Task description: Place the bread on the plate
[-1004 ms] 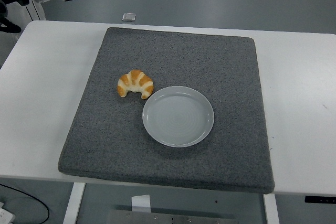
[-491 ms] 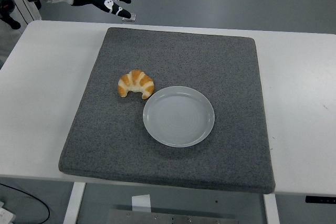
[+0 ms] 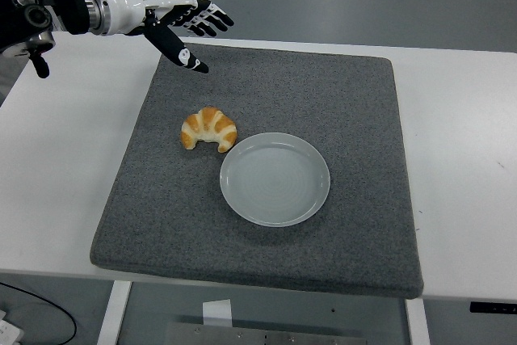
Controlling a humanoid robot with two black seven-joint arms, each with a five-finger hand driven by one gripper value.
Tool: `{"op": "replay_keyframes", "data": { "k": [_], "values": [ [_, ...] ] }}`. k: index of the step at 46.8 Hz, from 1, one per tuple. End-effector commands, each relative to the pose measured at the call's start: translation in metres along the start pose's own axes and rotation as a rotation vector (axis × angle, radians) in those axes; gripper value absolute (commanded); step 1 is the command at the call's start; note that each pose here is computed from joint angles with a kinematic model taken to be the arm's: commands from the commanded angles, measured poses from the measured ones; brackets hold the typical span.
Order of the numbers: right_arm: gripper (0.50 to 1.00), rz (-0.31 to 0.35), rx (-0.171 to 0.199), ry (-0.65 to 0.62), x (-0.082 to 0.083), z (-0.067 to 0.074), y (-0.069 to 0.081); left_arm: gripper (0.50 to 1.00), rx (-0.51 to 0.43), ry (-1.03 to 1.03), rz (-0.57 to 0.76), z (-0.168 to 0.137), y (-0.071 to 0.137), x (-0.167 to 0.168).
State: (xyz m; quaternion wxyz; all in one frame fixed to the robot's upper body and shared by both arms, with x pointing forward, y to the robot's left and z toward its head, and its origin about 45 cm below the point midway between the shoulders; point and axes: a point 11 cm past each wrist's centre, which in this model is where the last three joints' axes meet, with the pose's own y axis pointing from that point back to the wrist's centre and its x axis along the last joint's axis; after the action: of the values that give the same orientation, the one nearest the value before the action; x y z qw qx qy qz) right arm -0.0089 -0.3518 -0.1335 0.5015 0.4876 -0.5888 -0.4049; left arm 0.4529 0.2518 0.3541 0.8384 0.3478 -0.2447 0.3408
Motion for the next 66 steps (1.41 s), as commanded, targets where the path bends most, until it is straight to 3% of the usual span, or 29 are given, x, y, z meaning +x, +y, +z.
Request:
{"op": "replay_keyframes", "data": {
  "k": [1,30,66],
  "values": [
    [0.932,0.000,0.000,0.000,0.000,0.000,0.000,0.919,0.020,-0.059,0.006,-0.005,-0.001,-0.009],
    [0.932,0.000,0.000,0.000,0.000,0.000,0.000,0.926,0.044,-0.396,0.029,-0.041,-0.012,-0.079],
    [0.932,0.000,0.000,0.000,0.000,0.000,0.000,0.951,0.052,-0.379,0.098,-0.062,-0.033,-0.114]
  ]
}}
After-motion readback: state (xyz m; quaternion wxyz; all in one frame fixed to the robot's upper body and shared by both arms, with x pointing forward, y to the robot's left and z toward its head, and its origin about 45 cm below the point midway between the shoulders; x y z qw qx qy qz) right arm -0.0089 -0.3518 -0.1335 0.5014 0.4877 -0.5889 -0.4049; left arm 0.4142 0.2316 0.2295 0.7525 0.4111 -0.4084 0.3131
